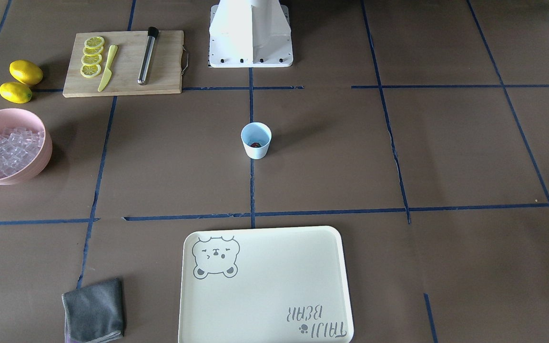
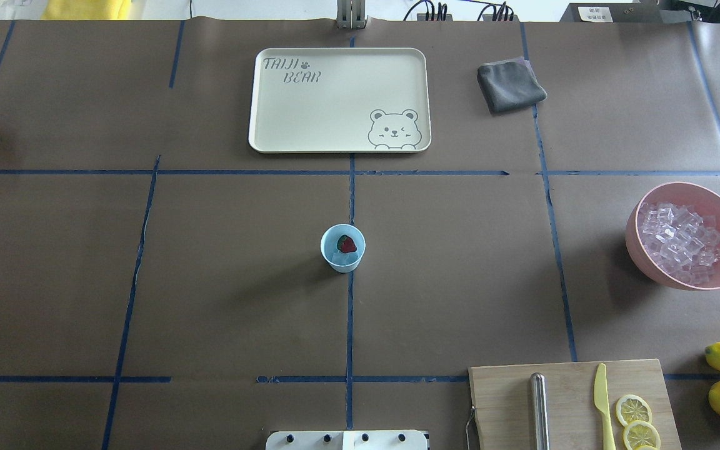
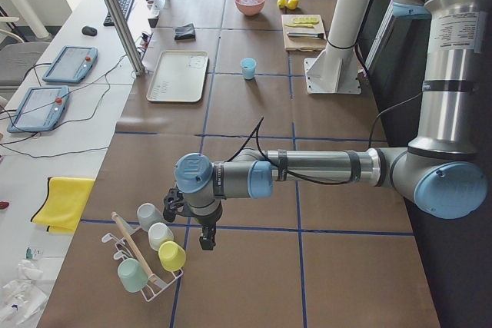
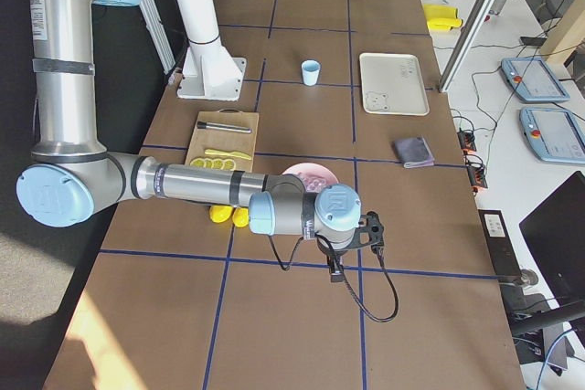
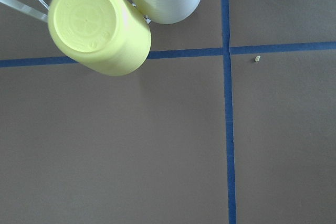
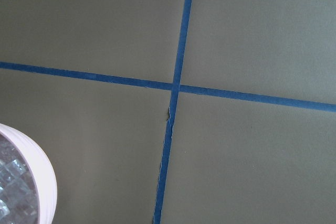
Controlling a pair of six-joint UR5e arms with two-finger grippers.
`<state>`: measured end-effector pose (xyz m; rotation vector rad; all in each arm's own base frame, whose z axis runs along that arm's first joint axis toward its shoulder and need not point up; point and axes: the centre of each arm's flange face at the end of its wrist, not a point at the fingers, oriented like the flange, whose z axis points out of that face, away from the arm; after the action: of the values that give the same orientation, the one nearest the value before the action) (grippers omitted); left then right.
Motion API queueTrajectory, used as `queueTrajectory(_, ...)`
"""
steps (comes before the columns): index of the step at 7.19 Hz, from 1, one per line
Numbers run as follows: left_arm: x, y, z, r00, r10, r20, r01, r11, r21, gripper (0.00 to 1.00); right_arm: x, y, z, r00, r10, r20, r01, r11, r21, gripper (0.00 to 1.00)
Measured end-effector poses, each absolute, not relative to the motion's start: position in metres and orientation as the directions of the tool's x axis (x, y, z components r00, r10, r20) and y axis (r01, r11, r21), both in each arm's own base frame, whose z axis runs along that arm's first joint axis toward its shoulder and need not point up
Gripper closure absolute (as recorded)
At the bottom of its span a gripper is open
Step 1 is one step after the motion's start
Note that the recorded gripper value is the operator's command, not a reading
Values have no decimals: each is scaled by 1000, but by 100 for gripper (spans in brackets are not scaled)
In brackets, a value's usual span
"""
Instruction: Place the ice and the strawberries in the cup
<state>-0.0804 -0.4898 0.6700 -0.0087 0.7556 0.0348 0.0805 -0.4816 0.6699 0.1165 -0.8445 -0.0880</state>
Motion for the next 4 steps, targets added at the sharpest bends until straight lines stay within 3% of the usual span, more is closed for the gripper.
queueTrajectory(4, -82, -489, 665, 716, 26, -698, -26, 1000, 11, 0, 82, -486, 648, 663, -101, 742, -6, 990, 140, 0)
